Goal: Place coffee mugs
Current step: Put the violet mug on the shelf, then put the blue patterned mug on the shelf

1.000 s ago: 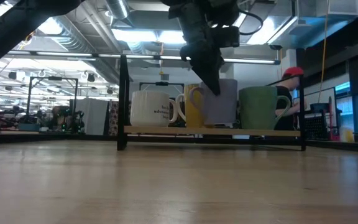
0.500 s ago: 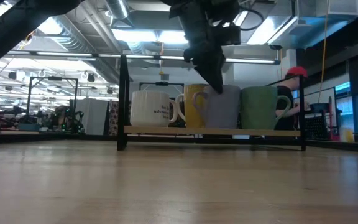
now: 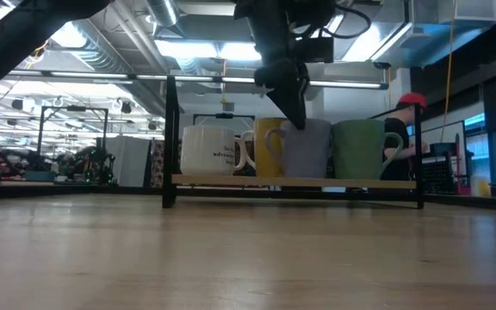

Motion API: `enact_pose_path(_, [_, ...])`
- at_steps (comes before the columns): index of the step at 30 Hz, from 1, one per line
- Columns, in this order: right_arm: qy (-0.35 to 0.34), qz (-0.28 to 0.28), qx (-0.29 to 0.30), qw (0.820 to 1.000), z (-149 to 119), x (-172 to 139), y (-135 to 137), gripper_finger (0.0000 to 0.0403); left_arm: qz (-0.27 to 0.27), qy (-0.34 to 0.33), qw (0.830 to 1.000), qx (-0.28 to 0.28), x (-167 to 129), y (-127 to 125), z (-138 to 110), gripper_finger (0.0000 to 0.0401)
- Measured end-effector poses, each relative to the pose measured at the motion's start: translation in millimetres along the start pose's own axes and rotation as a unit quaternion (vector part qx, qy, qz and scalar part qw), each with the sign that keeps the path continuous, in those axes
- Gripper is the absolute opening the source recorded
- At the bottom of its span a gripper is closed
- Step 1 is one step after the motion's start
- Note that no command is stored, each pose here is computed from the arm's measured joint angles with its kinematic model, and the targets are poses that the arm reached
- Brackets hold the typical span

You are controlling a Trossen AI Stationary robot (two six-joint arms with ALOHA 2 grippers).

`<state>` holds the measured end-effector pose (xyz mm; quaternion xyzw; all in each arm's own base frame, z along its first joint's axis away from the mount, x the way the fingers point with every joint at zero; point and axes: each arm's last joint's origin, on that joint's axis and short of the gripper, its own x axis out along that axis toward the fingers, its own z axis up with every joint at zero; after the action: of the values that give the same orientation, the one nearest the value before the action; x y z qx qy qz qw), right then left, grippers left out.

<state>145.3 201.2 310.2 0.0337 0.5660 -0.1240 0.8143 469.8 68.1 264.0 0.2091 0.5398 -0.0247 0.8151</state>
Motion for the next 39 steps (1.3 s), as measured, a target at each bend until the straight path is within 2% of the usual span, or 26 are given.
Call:
enact_pose_path(16, [0.0, 0.0, -0.003, 1.0, 0, 0, 0, 0.0143, 0.022, 0.009, 1.0, 0.004, -20, -6, 2, 0.012])
enact_pose_path(21, [-0.001, 0.001, -0.003, 1.0, 0, 0, 0, 0.0143, 0.025, -0.009, 1.0, -0.006, -38, -4, 9, 0.012])
enact_pose_path(26, [-0.011, 0.028, -0.009, 0.999, 2, 0, 6, 0.0143, 0.026, -0.052, 0.998, -0.011, -64, -4, 21, 0.012])
enact_pose_path(32, [-0.049, 0.078, -0.068, 0.993, 7, 8, 25, 0.0143, -0.002, -0.07, 0.997, -0.02, -93, -20, 23, 0.012])
enact_pose_path(35, [-0.069, 0.101, -0.137, 0.983, 7, 19, 39, 0.0143, -0.037, -0.067, 0.997, -0.01, -114, -39, 22, 0.012])
enact_pose_path(39, [-0.079, 0.138, -0.233, 0.959, 8, 35, 57, 0.0143, -0.083, -0.082, 0.993, -0.006, -135, -67, 26, 0.012])
